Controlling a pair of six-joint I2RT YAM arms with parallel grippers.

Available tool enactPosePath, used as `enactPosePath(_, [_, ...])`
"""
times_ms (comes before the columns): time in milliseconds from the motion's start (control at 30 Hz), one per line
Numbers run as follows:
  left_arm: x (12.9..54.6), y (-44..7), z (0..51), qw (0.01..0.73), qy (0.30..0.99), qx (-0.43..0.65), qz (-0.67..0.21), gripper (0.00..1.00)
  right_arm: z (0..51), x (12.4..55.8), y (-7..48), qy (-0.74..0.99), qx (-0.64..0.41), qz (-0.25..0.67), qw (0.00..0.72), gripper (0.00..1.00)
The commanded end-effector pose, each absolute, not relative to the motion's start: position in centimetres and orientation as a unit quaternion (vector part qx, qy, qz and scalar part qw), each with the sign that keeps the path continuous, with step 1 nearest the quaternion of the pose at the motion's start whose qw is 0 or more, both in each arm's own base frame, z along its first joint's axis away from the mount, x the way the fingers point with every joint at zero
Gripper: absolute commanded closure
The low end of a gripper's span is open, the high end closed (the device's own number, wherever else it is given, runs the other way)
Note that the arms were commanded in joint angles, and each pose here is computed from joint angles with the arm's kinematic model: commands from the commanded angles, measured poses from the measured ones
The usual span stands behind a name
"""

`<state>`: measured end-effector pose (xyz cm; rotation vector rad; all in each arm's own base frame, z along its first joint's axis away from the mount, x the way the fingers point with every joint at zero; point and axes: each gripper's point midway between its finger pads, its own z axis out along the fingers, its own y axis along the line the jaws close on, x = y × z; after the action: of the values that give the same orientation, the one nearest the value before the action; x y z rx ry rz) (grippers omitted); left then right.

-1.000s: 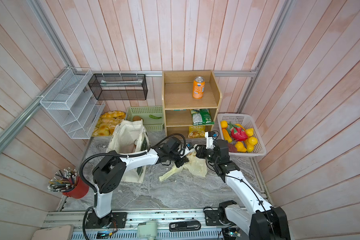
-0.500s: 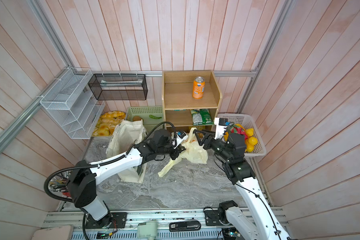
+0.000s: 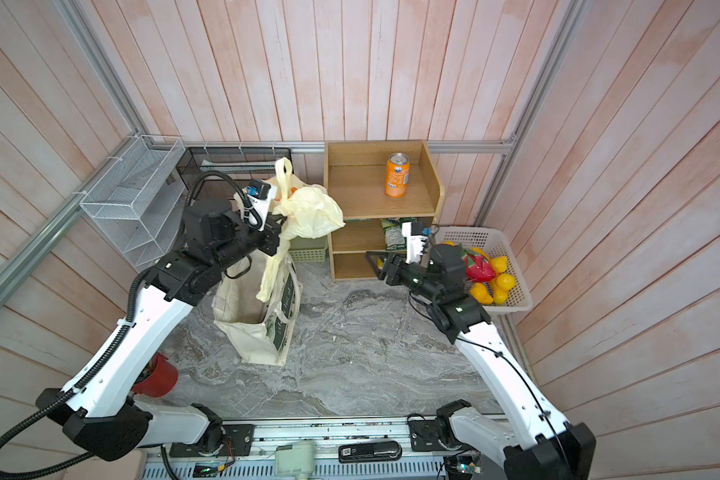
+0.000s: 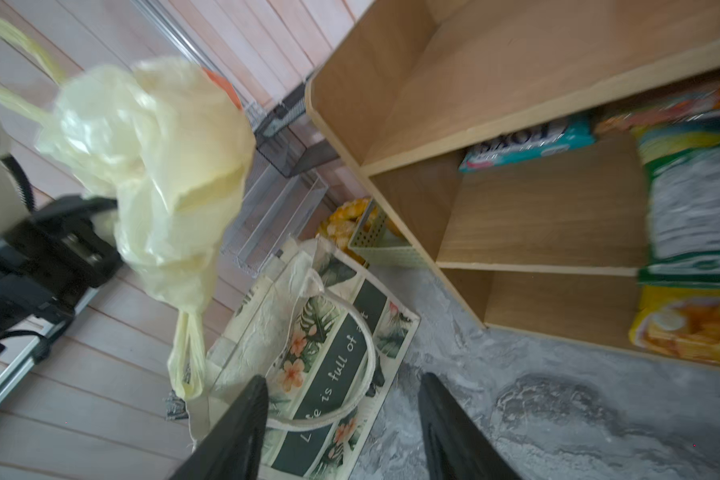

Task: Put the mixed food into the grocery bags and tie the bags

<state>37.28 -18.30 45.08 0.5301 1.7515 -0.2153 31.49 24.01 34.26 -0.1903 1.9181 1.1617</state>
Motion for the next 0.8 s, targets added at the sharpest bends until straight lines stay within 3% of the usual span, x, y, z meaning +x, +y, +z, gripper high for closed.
enactPosePath(0, [37.3, -14.1, 42.8, 0.554, 0.805, 0.211, -0.012, 1.0, 35.4, 31.7, 28.7, 0.759, -0.118, 0.479, 0.424, 0.36])
enactPosePath(233, [37.3, -10.0, 43.9, 0.543, 0.824, 0.157, 0.034, 1.0, 31.8, 32.6, 38.2, 0.774, -0.176, 0.498, 0.349, 0.33])
enactPosePath(500, [36.7, -9.7, 42.4, 0.519, 0.841, 0.151, 0.029, 1.0, 27.6, 34.2, 44.7, 0.787, -0.203, 0.507, 0.288, 0.35])
enactPosePath(533, [36.6, -9.8, 42.1, 0.514, 0.844, 0.153, 0.026, 1.0, 27.2, 34.4, 45.2, 0.788, -0.206, 0.507, 0.282, 0.38])
enactPosePath(600, [36.4, -9.7, 41.5, 0.504, 0.849, 0.154, 0.026, 1.0, 26.6, 34.7, 45.6, 0.79, -0.212, 0.505, 0.276, 0.56])
enactPosePath(700, [36.1, -10.0, 40.4, 0.485, 0.859, 0.162, 0.02, 1.0, 27.1, 34.5, 44.9, 0.787, -0.216, 0.505, 0.283, 0.97])
enactPosePath(767, [35.8, -10.3, 39.6, 0.472, 0.865, 0.17, 0.013, 1.0, 28.0, 34.3, 43.8, 0.783, -0.212, 0.504, 0.297, 1.0])
